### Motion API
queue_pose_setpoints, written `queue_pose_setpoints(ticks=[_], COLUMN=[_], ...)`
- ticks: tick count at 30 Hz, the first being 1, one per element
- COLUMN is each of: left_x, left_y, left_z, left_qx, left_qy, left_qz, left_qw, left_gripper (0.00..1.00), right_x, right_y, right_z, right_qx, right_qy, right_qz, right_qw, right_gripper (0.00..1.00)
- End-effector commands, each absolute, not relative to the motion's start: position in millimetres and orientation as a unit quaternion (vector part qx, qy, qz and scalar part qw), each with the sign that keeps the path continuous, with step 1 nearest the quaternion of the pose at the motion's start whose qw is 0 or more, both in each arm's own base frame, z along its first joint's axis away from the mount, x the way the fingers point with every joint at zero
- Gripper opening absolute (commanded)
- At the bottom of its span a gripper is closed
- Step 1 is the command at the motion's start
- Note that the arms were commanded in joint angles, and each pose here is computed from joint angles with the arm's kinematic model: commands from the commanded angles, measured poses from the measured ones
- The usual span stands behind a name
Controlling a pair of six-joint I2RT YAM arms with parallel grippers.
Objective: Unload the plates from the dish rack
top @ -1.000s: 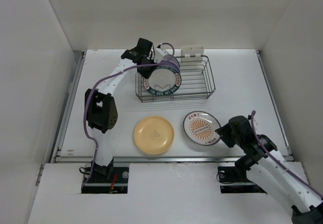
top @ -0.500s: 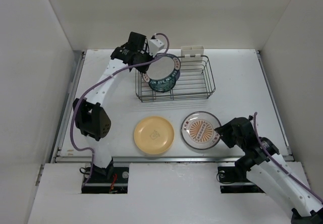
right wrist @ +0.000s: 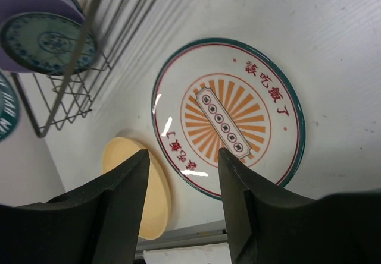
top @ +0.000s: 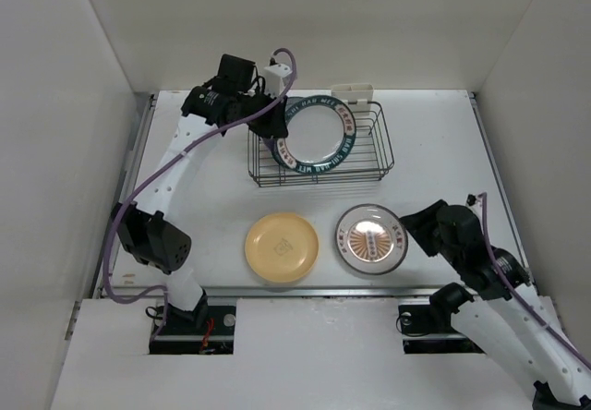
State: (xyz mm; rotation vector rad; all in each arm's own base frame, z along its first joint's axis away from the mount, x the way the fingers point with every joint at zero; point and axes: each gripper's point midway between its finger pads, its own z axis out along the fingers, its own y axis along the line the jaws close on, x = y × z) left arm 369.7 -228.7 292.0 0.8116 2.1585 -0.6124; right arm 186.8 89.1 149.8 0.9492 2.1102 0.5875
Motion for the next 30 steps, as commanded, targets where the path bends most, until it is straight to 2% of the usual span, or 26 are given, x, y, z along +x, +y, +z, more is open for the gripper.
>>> queue_pose_setpoints(ticks=[1, 4, 8, 11, 18, 24, 25, 27, 28, 30], left_x=[330.3, 314.1, 289.1, 273.8, 250.0, 247.3, 246.9, 249.1, 249.4, 246.0], left_y=[-262.0, -282.9, -312.6, -338.6, -367.5, -375.5, -373.3, -375.4, -375.2, -374.8], left_z=[311.4, 291.4, 240.0, 203.7, 144.7, 121.1, 111.2, 113.9, 108.6, 107.3], left_qx=[0.326, 0.343, 0.372, 0.404, 0.433, 0.439, 0.436, 0.437, 0.44, 0.447], left_qy=[0.818, 0.82, 0.835, 0.835, 0.835, 0.837, 0.842, 0.841, 0.84, 0.839], left_qz=[-0.354, -0.377, -0.368, -0.354, -0.339, -0.327, -0.319, -0.32, -0.318, -0.312], left_qw=[0.316, 0.261, 0.171, 0.12, 0.034, 0.005, -0.007, -0.004, -0.008, -0.011], left_gripper=[0.0, 0.0, 0.0, 0.0, 0.0, 0.0, 0.02, 0.16, 0.32, 0.44], right_x=[193.9, 191.4, 184.7, 180.9, 170.5, 167.4, 167.4, 167.4, 166.4, 164.9], right_y=[76.7, 60.1, 35.2, 24.4, 18.2, 16.3, 16.3, 16.3, 15.8, 14.8], right_z=[199.3, 222.2, 275.0, 292.6, 296.0, 288.7, 288.7, 288.7, 286.8, 287.7], right_qx=[0.369, 0.38, 0.403, 0.405, 0.403, 0.4, 0.4, 0.4, 0.399, 0.396], right_qy=[0.79, 0.773, 0.728, 0.712, 0.707, 0.711, 0.711, 0.711, 0.714, 0.713], right_qz=[0.239, 0.222, 0.222, 0.217, 0.221, 0.216, 0.216, 0.216, 0.213, 0.214], right_qw=[0.427, 0.457, 0.509, 0.531, 0.537, 0.536, 0.536, 0.536, 0.534, 0.537], right_gripper=[0.56, 0.56, 0.56, 0.56, 0.56, 0.56, 0.56, 0.56, 0.56, 0.56])
